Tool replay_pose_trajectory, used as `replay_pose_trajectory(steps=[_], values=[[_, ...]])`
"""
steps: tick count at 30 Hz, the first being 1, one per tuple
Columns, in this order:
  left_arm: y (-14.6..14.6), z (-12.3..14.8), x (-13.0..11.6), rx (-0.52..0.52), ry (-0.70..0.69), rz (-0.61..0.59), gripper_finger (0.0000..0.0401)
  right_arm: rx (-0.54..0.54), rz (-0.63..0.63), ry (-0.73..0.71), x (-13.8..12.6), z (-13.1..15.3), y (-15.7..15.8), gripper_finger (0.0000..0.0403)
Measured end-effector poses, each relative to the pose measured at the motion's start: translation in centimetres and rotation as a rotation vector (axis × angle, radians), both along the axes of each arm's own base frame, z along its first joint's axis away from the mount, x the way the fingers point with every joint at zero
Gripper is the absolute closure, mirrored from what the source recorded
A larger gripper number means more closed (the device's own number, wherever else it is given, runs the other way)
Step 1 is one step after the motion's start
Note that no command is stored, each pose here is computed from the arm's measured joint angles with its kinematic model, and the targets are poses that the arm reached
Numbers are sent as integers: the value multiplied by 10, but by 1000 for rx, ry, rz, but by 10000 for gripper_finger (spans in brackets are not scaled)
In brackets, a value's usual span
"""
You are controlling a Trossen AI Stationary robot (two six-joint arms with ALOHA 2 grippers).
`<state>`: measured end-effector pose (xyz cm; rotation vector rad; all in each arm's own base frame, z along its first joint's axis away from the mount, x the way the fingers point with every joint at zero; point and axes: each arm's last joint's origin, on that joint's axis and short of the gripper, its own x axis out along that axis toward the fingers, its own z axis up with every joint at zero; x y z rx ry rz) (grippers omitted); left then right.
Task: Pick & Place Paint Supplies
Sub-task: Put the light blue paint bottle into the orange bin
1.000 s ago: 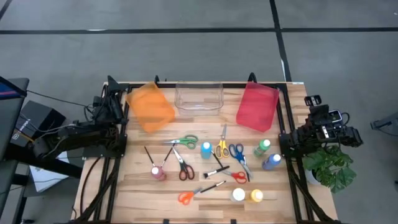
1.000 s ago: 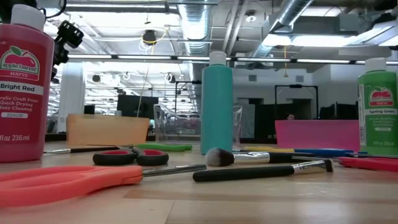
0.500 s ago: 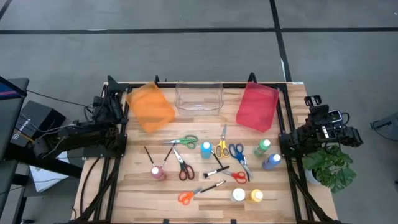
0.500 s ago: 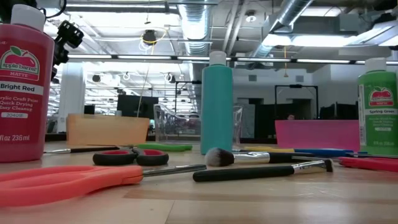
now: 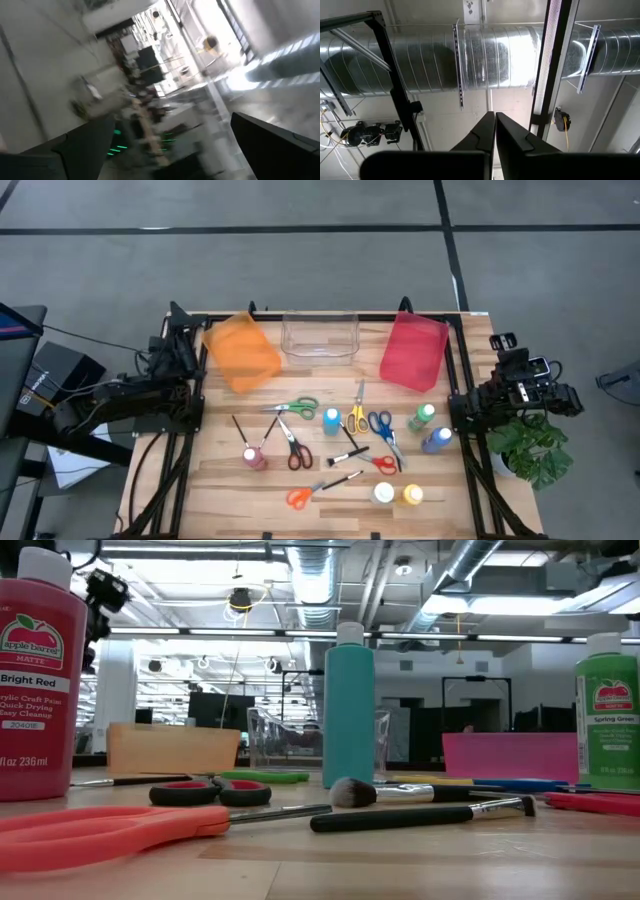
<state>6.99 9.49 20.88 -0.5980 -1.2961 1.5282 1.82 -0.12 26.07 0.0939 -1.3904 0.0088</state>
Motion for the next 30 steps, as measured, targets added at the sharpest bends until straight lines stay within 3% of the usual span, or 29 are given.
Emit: replay_pose_trajectory(steps=[7,12,14,19,21,24,27,30], values=[[-2,4,-1,164,-321,-101,4,0,0,0,0,0,0,390],[-5,12,11,328,-383,-520,4,0,0,0,0,0,0,390],[-5,14,17,347,-283,-651,4,0,0,0,0,0,0,390],[-9,16,40,385,115,-1106,4,0,0,0,0,0,0,390],[-15,21,46,471,253,-1244,4,0,0,0,0,0,0,390],[-27,37,54,668,395,-1360,4,0,0,0,0,0,0,390],[-38,60,58,865,470,-1464,4,0,0,-1,0,0,0,390],[-44,80,60,945,500,-1557,4,0,0,0,0,0,0,390]])
